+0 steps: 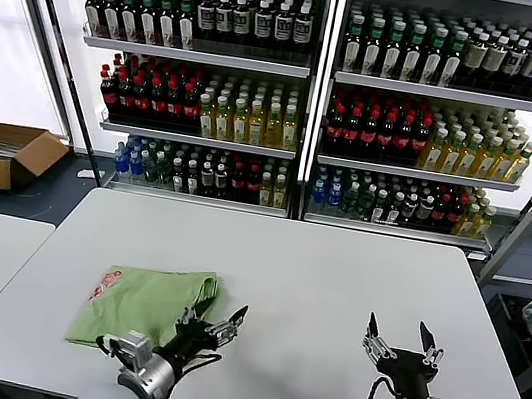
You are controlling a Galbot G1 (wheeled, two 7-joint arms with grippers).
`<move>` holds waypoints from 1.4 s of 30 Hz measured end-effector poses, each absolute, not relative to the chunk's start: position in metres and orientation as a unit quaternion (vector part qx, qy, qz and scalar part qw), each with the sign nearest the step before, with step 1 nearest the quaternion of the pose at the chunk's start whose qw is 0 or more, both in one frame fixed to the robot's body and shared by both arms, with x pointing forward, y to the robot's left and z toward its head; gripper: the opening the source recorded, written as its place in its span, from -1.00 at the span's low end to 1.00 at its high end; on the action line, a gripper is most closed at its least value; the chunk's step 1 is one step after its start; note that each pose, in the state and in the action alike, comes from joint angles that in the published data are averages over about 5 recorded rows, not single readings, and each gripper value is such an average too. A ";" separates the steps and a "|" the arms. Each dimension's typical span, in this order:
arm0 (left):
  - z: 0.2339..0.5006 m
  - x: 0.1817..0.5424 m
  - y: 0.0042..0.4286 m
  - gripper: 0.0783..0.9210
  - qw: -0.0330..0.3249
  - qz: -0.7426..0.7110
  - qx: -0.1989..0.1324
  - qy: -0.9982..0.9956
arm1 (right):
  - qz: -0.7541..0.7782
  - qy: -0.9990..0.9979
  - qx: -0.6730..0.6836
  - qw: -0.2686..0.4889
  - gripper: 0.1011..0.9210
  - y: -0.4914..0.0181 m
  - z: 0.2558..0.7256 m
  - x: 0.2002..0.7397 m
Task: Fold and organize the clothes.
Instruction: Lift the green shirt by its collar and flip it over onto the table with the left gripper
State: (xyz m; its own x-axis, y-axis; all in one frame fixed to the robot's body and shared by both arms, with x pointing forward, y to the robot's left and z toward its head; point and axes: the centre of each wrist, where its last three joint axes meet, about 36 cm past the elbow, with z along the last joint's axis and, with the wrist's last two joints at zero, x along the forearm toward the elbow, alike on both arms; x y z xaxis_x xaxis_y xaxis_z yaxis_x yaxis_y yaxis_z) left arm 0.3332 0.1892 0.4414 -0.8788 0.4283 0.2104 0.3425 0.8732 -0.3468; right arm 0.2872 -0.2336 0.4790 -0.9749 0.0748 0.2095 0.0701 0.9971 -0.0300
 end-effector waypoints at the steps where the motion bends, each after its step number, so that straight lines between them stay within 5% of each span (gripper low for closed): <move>1: 0.448 0.333 0.194 0.72 0.132 0.151 -0.199 -0.959 | 0.011 -0.994 -0.035 0.106 0.76 -0.233 0.479 0.288; 8: 0.461 0.339 0.245 0.77 0.099 0.081 -0.141 -0.982 | 0.014 -0.994 -0.022 0.104 0.76 -0.230 0.478 0.294; 19: 0.425 0.357 0.316 0.77 0.140 0.012 -0.049 -0.989 | 0.015 -0.994 -0.013 0.107 0.76 -0.228 0.474 0.299; 32: 0.387 0.360 0.360 0.77 0.198 0.027 -0.011 -0.980 | 0.014 -0.994 -0.004 0.108 0.76 -0.225 0.473 0.299; 42: 0.380 0.357 0.366 0.71 0.224 0.070 -0.019 -0.972 | 0.015 -0.994 -0.002 0.108 0.76 -0.223 0.473 0.299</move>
